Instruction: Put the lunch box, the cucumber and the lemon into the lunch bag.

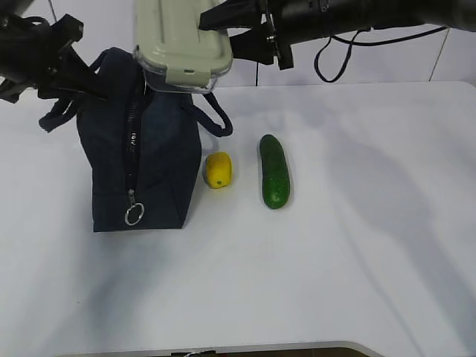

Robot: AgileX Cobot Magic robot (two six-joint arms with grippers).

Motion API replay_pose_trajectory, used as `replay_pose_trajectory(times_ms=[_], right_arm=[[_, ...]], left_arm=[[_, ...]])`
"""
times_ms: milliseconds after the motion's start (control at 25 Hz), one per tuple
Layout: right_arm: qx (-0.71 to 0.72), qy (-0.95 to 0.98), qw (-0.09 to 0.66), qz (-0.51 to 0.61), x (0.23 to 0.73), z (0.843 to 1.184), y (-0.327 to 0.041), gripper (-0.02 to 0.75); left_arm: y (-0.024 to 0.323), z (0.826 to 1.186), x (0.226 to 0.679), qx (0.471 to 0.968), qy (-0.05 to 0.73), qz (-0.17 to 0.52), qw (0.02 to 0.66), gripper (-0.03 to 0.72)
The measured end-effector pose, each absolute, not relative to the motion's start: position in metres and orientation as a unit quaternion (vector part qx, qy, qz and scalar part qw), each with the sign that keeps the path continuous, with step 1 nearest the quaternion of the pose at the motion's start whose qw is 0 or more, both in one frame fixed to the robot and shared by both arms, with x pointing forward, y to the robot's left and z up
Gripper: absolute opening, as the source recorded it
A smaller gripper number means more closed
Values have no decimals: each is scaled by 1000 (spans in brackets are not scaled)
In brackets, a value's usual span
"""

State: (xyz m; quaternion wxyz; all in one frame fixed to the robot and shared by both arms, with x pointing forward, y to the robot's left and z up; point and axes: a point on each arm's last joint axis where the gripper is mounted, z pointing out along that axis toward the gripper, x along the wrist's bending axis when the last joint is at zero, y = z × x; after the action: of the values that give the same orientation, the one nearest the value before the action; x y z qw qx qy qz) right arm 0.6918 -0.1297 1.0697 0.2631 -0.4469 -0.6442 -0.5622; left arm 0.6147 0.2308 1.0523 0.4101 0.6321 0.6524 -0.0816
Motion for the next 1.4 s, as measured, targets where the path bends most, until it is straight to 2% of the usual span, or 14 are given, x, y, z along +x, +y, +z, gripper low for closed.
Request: replay_pose_trajectory(times_ms=[360,800,1000,1400], right_arm=[[-458,-640,242,-568,692,1064,-102,382],[-488,-665,232,-515,705,1012,-102,382],[-480,-690,212,-499,704,1005,-96,382],[-426,-753,151,-479,690,993,-56,382]], left_arm=[[221,1052,613,641,644,-87,409,-9],[220,1054,613,640,643,-87,413,-9],[220,1054,613,638,643,-88,414,-10],[219,1056,614,631,644,-95,422,-9]])
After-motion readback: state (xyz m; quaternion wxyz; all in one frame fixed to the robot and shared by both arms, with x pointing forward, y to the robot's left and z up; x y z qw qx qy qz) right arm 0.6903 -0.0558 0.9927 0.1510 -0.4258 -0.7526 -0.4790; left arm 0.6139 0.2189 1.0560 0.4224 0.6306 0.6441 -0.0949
